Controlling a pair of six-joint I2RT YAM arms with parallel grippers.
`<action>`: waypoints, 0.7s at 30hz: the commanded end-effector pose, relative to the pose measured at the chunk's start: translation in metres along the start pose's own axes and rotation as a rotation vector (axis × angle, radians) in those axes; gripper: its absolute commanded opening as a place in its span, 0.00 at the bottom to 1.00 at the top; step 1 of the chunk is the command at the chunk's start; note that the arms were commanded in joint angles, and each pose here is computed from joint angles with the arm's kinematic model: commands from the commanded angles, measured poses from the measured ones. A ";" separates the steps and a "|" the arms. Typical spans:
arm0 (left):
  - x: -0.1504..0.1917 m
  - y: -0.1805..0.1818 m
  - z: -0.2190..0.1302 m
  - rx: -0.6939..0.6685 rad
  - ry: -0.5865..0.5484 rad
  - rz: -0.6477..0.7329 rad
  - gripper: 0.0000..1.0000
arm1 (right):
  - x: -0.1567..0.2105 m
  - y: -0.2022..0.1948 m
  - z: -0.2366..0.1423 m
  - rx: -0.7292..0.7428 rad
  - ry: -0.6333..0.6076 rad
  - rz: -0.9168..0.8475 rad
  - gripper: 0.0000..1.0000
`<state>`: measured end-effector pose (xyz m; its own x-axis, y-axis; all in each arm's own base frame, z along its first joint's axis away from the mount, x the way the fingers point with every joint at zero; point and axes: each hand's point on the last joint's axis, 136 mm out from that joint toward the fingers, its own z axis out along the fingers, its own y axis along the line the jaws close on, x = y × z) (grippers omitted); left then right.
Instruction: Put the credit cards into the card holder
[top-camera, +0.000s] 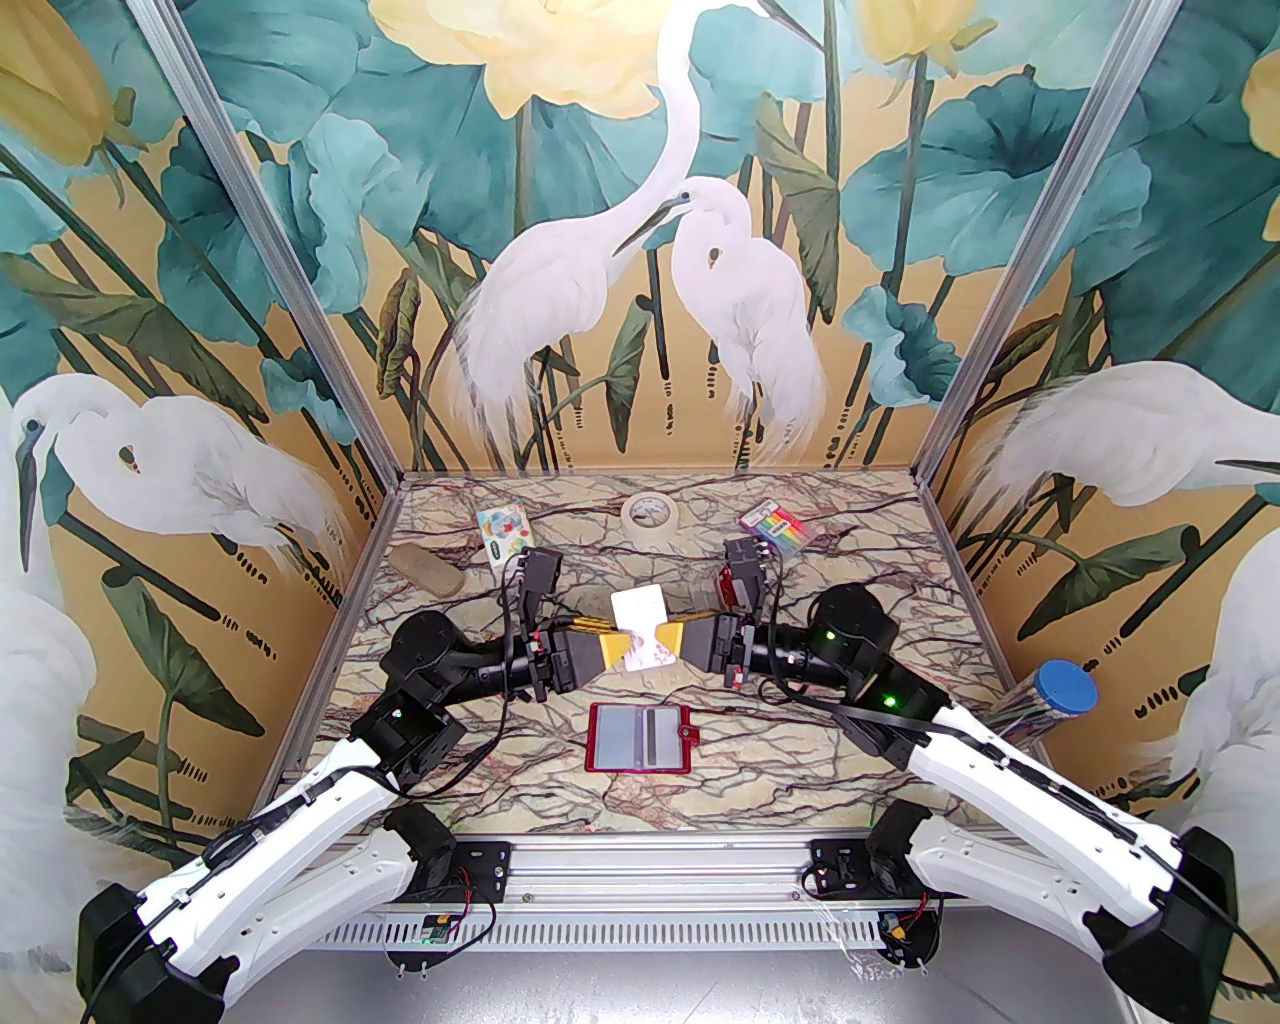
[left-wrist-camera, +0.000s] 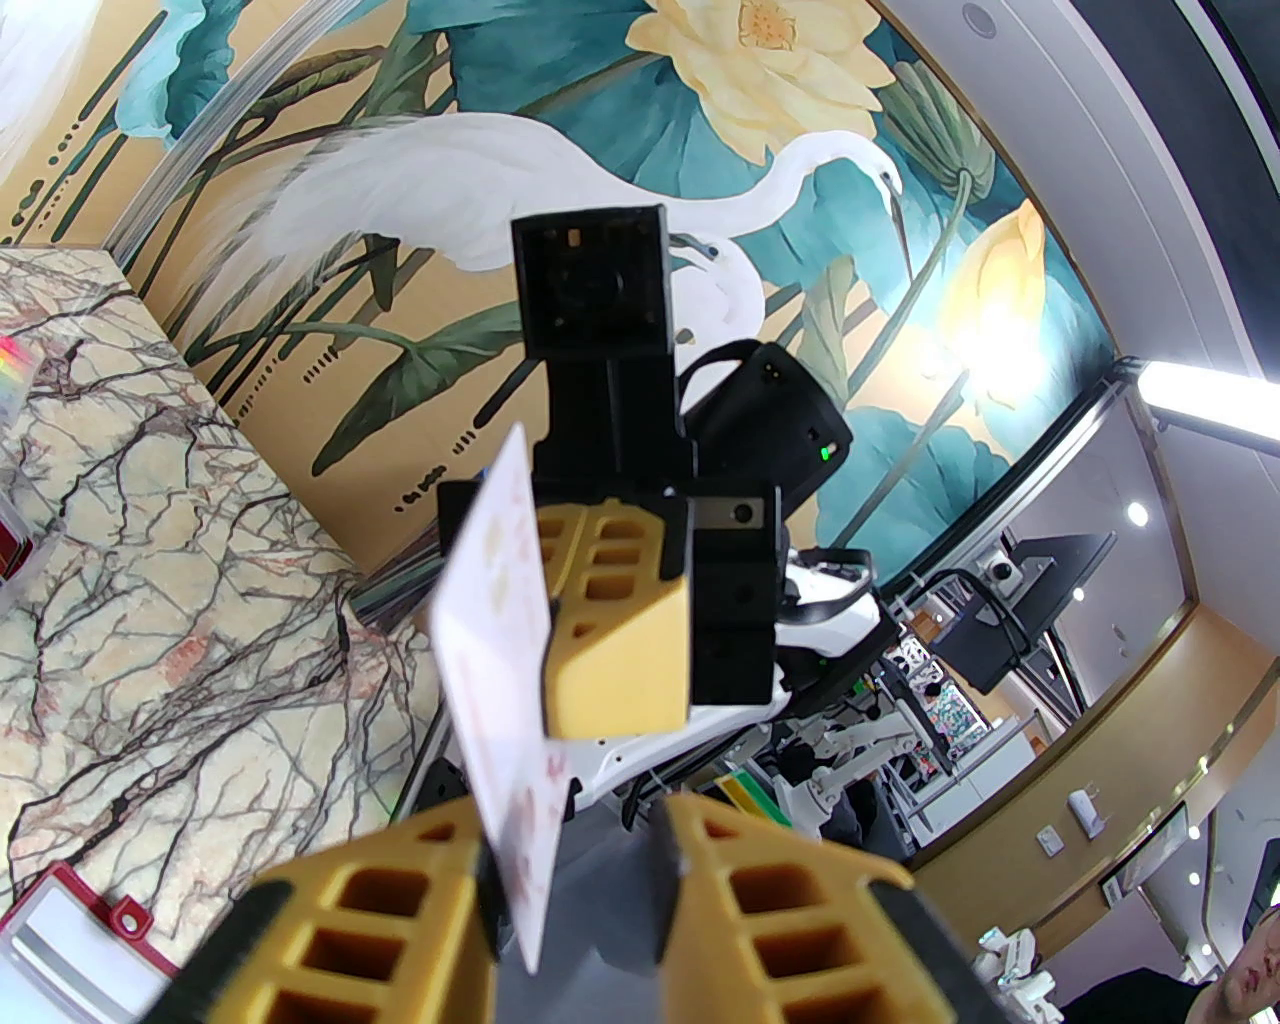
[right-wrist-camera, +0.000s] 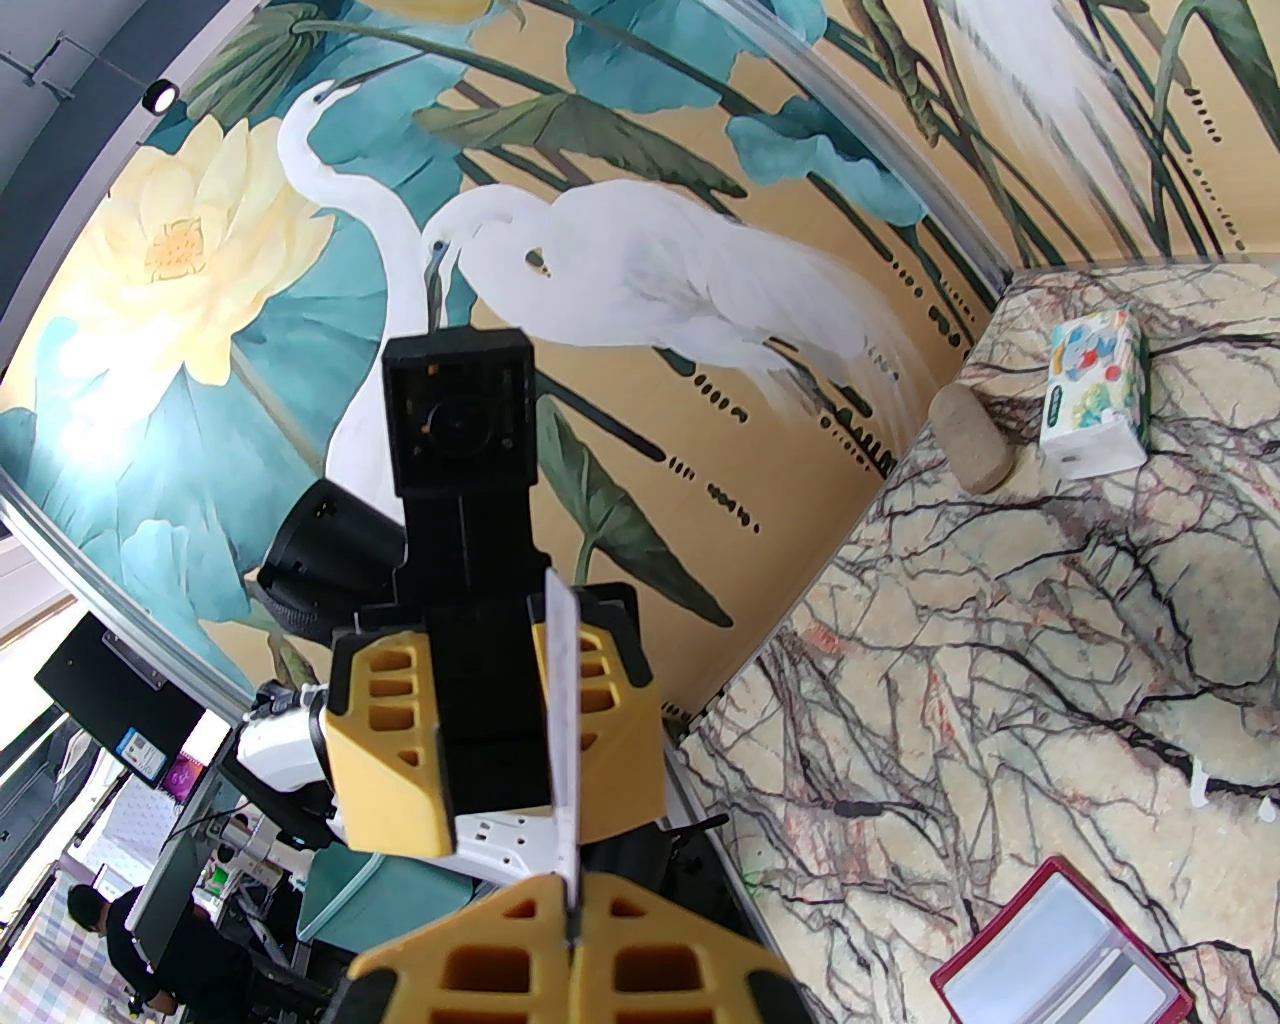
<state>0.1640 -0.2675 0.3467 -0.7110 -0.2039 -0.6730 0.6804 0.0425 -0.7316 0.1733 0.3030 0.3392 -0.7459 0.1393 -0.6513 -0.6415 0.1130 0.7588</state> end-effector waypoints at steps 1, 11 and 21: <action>0.005 -0.004 -0.002 0.015 0.033 0.022 0.22 | -0.002 0.008 0.002 -0.026 0.004 -0.004 0.00; 0.008 0.000 -0.004 -0.022 0.043 0.026 0.00 | 0.004 0.004 -0.001 0.018 0.041 -0.026 0.13; 0.027 -0.011 -0.007 0.028 0.161 0.008 0.00 | 0.012 0.027 -0.013 -0.004 0.130 -0.155 0.30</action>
<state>0.1506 -0.2687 0.3262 -0.7368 -0.0908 -0.6700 0.6671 0.0644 -0.7422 0.1560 0.2966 0.3422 -0.6969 0.0369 -0.7162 -0.7044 0.1522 0.6933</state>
